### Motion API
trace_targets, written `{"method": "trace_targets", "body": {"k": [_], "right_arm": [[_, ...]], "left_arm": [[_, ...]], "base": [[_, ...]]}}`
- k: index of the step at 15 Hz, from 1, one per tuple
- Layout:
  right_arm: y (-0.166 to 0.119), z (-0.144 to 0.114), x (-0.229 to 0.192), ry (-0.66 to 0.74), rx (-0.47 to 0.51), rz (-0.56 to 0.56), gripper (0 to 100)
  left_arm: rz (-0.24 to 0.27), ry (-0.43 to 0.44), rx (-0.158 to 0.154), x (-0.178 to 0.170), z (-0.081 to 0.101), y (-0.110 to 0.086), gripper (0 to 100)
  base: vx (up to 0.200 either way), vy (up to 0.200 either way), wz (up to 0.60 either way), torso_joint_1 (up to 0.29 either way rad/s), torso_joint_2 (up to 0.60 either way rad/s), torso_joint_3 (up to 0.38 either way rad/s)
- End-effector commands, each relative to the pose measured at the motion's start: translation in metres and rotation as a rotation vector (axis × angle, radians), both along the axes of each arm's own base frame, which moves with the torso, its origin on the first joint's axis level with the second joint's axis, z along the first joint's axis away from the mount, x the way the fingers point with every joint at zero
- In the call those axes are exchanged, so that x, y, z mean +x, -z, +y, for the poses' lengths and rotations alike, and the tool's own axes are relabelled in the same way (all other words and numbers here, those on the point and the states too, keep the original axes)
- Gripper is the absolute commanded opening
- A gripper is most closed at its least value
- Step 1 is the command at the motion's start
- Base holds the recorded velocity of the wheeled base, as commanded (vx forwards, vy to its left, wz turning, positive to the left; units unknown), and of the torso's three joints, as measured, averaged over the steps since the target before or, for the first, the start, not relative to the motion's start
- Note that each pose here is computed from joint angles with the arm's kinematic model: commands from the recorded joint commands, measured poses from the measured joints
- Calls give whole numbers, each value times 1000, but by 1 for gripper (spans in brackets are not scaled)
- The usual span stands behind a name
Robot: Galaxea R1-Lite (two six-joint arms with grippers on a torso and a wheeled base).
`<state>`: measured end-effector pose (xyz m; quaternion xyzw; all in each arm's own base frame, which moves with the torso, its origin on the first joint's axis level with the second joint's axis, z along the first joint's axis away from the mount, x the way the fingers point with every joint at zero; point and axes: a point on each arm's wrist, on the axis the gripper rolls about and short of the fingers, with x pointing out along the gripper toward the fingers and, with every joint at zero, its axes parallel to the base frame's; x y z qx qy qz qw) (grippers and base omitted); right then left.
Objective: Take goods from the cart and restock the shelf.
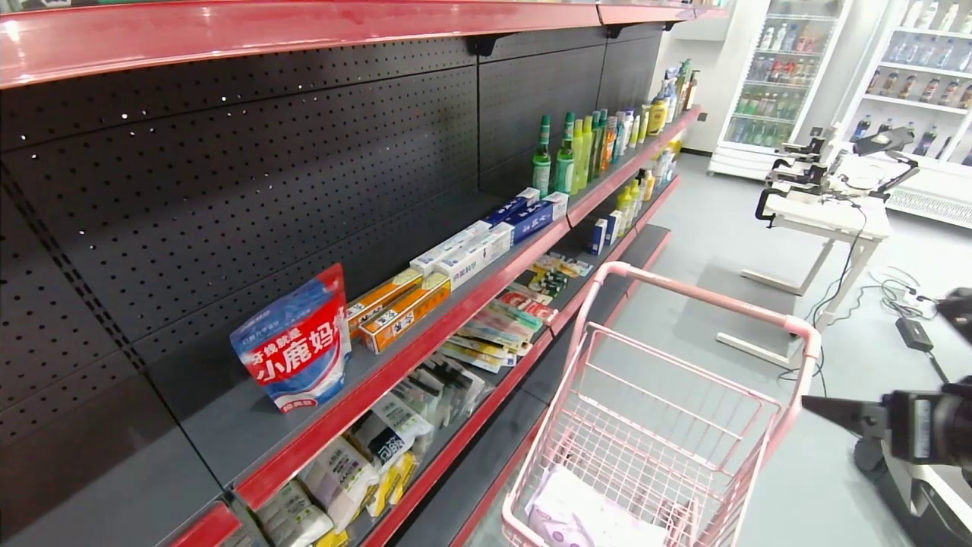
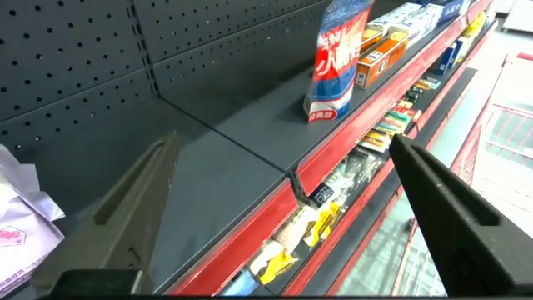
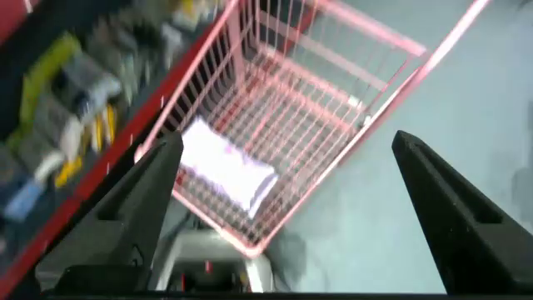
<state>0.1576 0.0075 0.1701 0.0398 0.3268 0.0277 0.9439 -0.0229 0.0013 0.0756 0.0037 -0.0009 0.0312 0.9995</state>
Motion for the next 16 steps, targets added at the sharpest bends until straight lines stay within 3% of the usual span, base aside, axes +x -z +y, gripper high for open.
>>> {"method": "trace_targets", "body": {"k": [1, 5, 11, 16], "right_arm": [[82, 39, 79, -225, -40, 374, 100], [127, 63, 101, -359, -110, 447, 100], [155, 68, 115, -512, -143, 450, 100], [168, 72, 116, -553, -166, 458, 100]], "left_arm": [[1, -1, 0, 0, 0, 0, 100], [1, 1, 0, 0, 0, 0, 100], [1, -1, 0, 0, 0, 0, 100], [1, -1, 0, 0, 0, 0, 100]], "base": [[0, 0, 0, 0, 0, 0], [0, 0, 0, 0, 0, 0], [0, 0, 0, -65, 144, 82], [0, 0, 0, -91, 199, 107]]}}
